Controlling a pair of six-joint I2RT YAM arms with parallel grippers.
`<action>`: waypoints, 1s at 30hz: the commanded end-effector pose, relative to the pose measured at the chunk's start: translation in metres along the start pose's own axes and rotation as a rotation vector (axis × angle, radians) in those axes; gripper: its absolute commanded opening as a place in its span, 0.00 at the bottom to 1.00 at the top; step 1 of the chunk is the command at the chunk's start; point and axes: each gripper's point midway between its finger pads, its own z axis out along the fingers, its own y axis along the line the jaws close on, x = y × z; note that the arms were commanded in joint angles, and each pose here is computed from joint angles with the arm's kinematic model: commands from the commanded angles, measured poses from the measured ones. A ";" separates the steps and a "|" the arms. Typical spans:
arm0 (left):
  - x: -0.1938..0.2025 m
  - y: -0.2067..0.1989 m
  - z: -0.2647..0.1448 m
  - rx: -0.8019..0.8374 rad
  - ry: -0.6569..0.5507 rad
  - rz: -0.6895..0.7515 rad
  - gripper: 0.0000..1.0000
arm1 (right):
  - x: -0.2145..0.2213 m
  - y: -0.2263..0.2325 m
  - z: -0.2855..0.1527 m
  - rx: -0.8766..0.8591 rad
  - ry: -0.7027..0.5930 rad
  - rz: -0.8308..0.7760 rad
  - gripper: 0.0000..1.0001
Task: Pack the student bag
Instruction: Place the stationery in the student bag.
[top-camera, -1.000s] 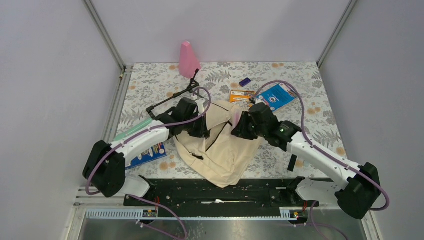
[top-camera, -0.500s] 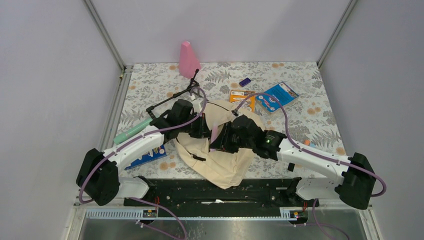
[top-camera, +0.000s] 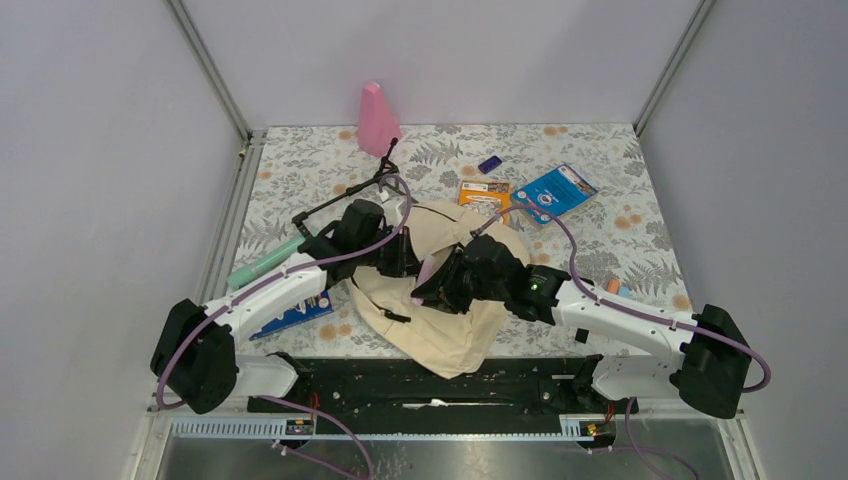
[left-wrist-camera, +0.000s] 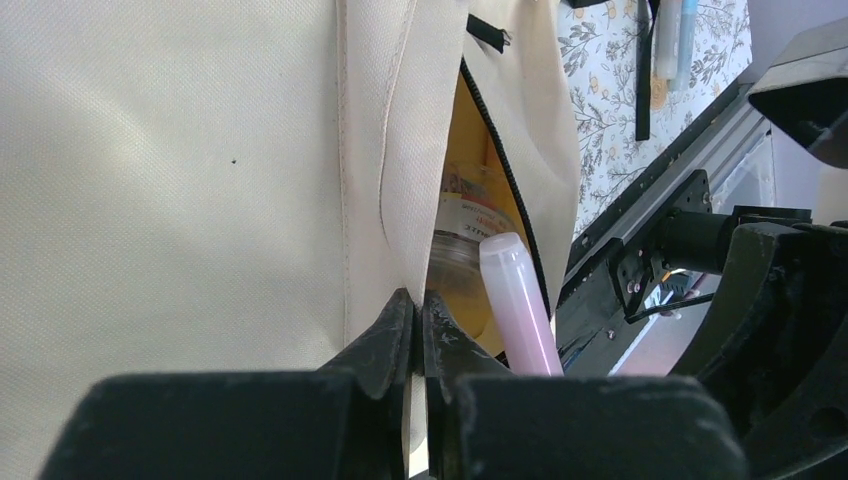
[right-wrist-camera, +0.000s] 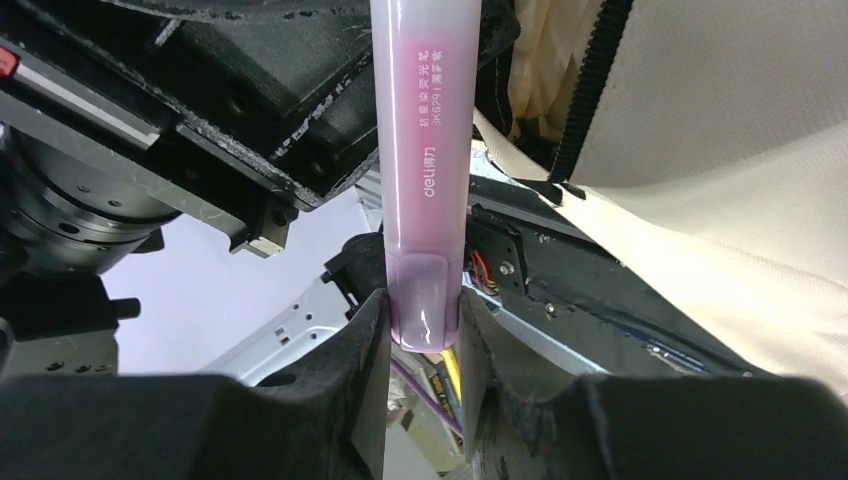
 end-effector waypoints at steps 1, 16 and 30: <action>-0.035 -0.037 -0.017 0.139 -0.140 0.063 0.00 | 0.003 0.009 -0.002 -0.016 0.010 0.138 0.00; -0.034 -0.042 -0.020 0.154 -0.145 0.065 0.00 | -0.009 -0.005 0.002 0.031 -0.064 0.280 0.00; -0.033 -0.044 -0.021 0.158 -0.145 0.071 0.00 | -0.038 -0.019 -0.004 0.034 -0.237 0.339 0.18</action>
